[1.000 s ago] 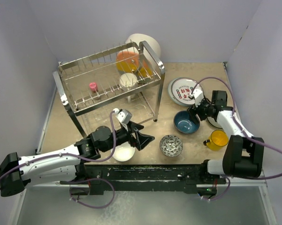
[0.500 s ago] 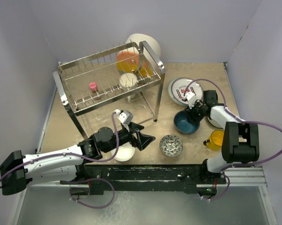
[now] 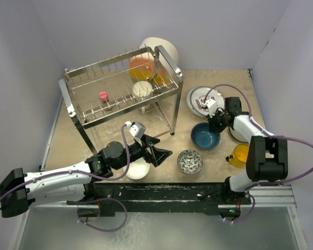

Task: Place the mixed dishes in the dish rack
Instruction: Pick up the bowl from the center of the board.

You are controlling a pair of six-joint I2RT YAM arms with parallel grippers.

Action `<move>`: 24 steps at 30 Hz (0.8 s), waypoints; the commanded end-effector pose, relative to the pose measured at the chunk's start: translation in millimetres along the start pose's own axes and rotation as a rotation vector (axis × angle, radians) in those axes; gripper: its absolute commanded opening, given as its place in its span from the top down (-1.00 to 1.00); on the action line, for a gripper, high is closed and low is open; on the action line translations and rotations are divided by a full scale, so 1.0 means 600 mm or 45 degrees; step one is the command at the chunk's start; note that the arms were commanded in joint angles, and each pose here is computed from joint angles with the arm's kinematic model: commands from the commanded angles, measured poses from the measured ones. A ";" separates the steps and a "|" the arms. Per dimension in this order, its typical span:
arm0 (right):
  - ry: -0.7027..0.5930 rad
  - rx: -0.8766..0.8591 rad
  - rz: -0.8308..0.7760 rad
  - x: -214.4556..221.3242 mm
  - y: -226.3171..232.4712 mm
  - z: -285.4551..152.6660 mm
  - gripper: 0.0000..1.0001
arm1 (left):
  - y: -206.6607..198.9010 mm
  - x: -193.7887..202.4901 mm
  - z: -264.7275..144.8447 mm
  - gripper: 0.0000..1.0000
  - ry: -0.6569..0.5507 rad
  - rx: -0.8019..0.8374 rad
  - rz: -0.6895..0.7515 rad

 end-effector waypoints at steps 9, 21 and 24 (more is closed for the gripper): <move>-0.106 0.038 -0.070 -0.047 -0.013 -0.050 1.00 | -0.018 -0.016 -0.001 -0.98 -0.105 0.076 -0.113; -0.288 0.086 -0.067 -0.078 -0.016 -0.107 1.00 | -0.024 -0.009 0.012 -0.98 -0.107 0.126 -0.195; -0.342 0.083 -0.065 -0.086 -0.015 -0.121 1.00 | -0.026 -0.010 0.017 -0.98 -0.110 0.127 -0.230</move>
Point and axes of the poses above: each gripper's point midway between its finger pads, its own z axis out along the fingers, its own y axis along the line the jaws close on, x = y × z, the point moved 5 cm from there along -z, back along the fingers, and after that the axes turned 15 degrees about -z, right-handed, at the moved point
